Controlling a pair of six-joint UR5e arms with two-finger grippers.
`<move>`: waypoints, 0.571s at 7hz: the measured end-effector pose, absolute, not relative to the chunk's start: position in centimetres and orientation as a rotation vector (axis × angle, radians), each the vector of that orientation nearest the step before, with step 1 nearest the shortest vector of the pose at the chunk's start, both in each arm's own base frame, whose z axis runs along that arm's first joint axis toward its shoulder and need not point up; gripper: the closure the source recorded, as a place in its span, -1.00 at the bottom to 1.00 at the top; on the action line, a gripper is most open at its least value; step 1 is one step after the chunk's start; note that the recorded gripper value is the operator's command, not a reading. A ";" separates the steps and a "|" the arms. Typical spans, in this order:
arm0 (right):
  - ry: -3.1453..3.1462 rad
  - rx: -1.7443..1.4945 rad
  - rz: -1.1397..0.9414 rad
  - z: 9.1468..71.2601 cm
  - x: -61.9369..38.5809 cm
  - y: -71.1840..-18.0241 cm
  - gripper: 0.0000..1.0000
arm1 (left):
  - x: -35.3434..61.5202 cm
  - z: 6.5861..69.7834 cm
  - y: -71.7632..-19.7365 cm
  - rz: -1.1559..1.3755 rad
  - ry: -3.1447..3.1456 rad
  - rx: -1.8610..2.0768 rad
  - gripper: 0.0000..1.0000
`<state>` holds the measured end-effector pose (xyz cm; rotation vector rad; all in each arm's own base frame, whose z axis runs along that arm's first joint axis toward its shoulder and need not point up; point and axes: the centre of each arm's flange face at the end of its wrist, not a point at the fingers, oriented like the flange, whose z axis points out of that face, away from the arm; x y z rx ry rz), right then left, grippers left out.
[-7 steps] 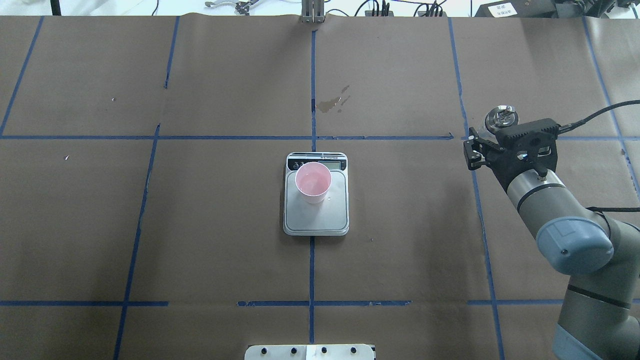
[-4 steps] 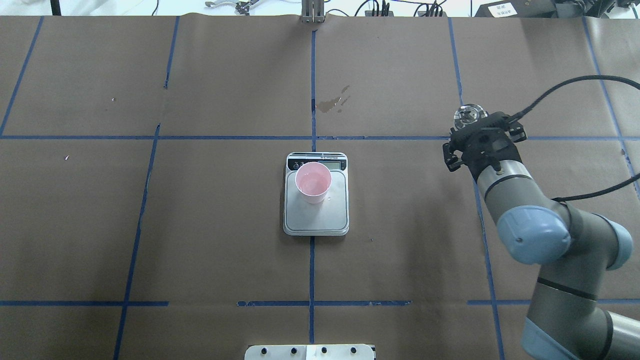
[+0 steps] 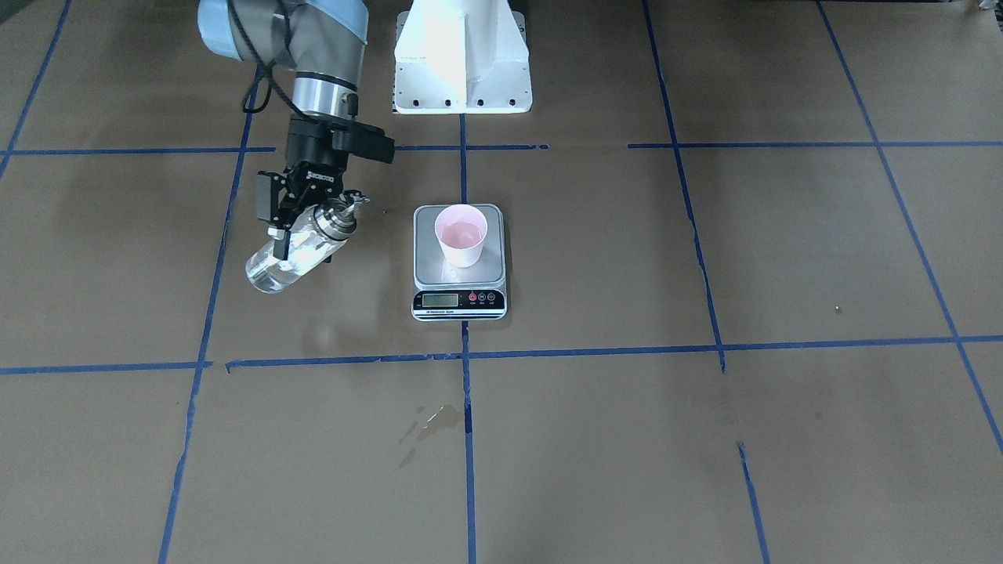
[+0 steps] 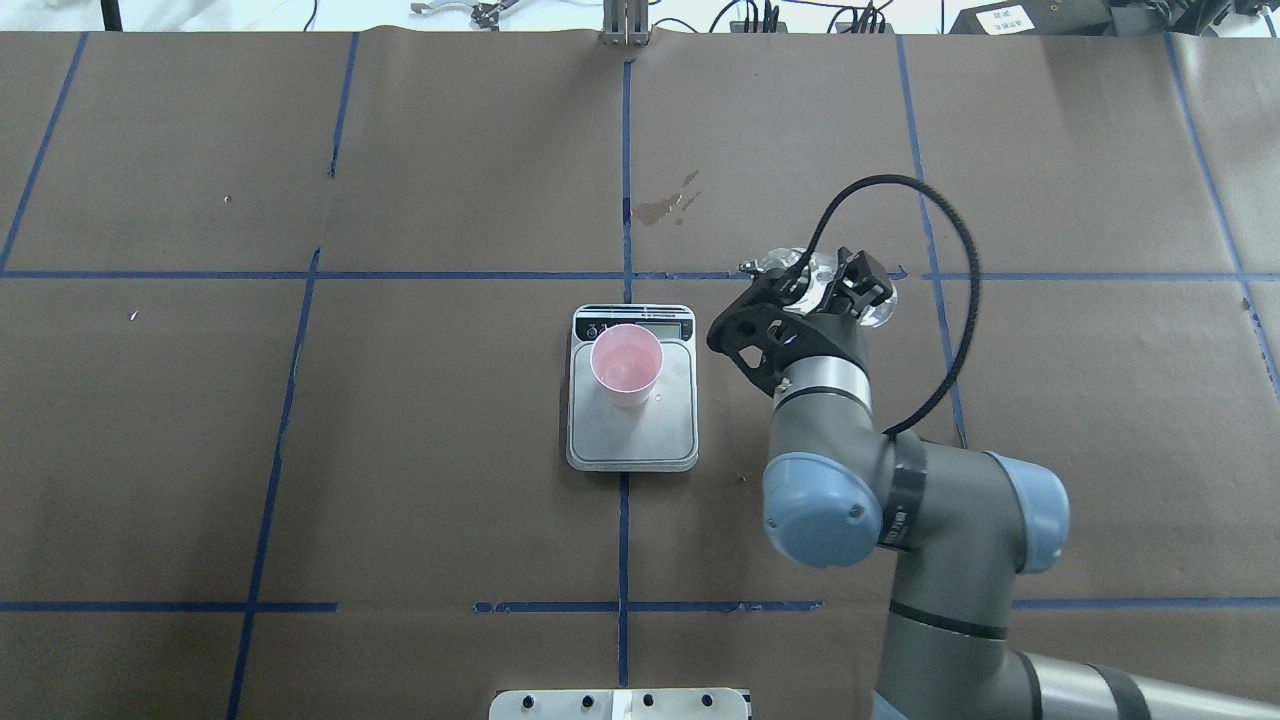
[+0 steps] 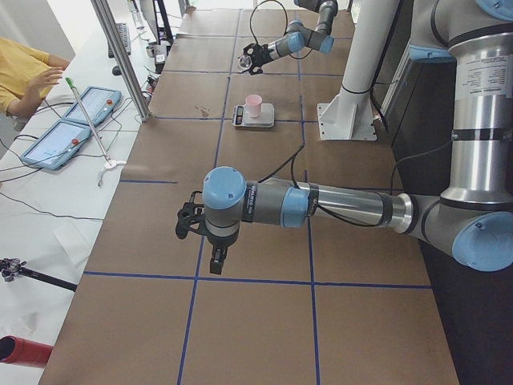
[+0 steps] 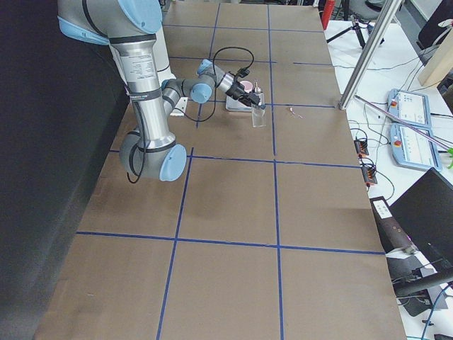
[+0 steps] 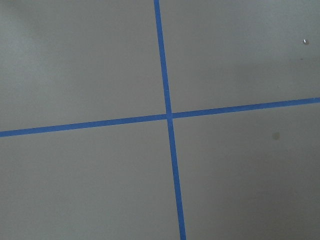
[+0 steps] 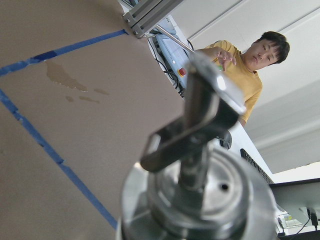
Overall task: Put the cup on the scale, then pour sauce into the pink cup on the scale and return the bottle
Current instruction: 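Lift the bottle with the right gripper and carry it above the cup, then tilt the bottle spout down over the pink cup to pour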
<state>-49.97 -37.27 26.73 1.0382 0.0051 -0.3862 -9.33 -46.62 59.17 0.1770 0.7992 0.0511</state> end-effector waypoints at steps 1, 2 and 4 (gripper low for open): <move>0.086 1.045 -0.456 26.6 -52.4 -37.0 1.00 | -9.3 59.2 -46.6 0.051 0.800 0.177 -1.00; 0.184 1.067 -0.533 26.9 -53.8 -36.7 1.00 | -9.3 59.2 -46.6 0.052 0.800 0.177 -1.00; 0.341 1.078 -0.645 26.8 -54.6 -36.2 1.00 | -9.3 59.2 -46.6 0.052 0.800 0.177 -1.00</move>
